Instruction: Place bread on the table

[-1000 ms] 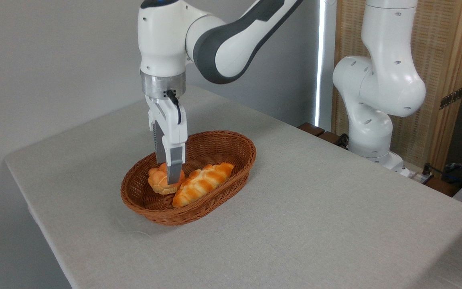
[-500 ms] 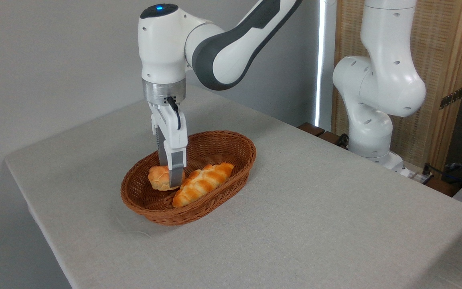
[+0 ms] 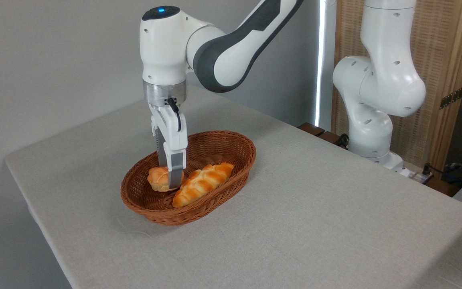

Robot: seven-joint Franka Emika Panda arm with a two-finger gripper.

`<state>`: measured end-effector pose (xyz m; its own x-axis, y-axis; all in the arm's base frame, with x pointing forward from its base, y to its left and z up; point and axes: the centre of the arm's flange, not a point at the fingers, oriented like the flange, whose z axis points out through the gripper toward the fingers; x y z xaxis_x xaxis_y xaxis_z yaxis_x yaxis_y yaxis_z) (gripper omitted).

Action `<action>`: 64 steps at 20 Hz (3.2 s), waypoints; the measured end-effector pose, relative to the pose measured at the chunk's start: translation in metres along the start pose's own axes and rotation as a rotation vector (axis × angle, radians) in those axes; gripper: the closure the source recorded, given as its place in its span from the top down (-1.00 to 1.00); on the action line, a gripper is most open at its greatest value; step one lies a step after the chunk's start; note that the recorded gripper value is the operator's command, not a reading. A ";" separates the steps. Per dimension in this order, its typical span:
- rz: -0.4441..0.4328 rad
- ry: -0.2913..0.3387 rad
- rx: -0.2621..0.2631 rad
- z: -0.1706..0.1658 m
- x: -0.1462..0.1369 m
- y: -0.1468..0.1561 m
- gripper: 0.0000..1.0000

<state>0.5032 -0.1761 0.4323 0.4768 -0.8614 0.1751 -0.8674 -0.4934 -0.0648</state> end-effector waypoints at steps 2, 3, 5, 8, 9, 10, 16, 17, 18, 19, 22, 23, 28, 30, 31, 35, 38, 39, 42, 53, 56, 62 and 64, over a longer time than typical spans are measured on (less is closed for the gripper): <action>0.000 0.000 0.000 0.000 0.000 0.000 0.07; 0.000 0.000 0.000 0.000 0.000 0.000 0.06; 0.000 0.000 0.000 0.000 0.000 0.000 0.06; 0.000 0.000 0.000 0.000 0.000 0.000 0.00; 0.000 0.000 0.000 0.000 0.000 0.000 0.00; 0.000 0.000 0.000 0.000 0.000 0.000 -0.03; 0.000 0.000 0.000 0.000 0.000 0.000 -0.03; 0.000 0.000 0.000 0.000 0.000 0.000 -0.03; 0.000 0.000 0.000 0.000 0.000 0.000 -0.03; 0.000 0.001 0.001 0.000 0.000 0.000 -0.03; 0.000 0.003 0.003 -0.002 0.000 0.000 -0.03; 0.000 0.003 0.004 -0.002 0.000 0.000 -0.03; -0.002 0.010 0.012 -0.007 0.000 -0.002 -0.06; -0.006 0.017 0.021 -0.013 -0.001 -0.004 -0.09; -0.008 0.022 0.027 -0.017 -0.001 -0.006 -0.11; -0.014 0.037 0.046 -0.030 -0.002 -0.008 -0.17; -0.015 0.040 0.050 -0.034 -0.002 -0.008 -0.22; -0.015 0.040 0.050 -0.034 -0.002 -0.008 -0.22; -0.015 0.040 0.050 -0.034 -0.002 -0.008 -0.22; -0.014 0.038 0.049 -0.033 -0.003 -0.009 -0.76; -0.014 0.038 0.049 -0.033 -0.003 -0.009 -0.81; -0.013 0.037 0.049 -0.033 -0.003 -0.009 -1.00; -0.011 0.037 0.049 -0.033 -0.003 -0.009 -1.00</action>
<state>0.5047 -0.1657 0.4648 0.4795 -0.8514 0.2126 -0.8539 -0.5085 -0.1104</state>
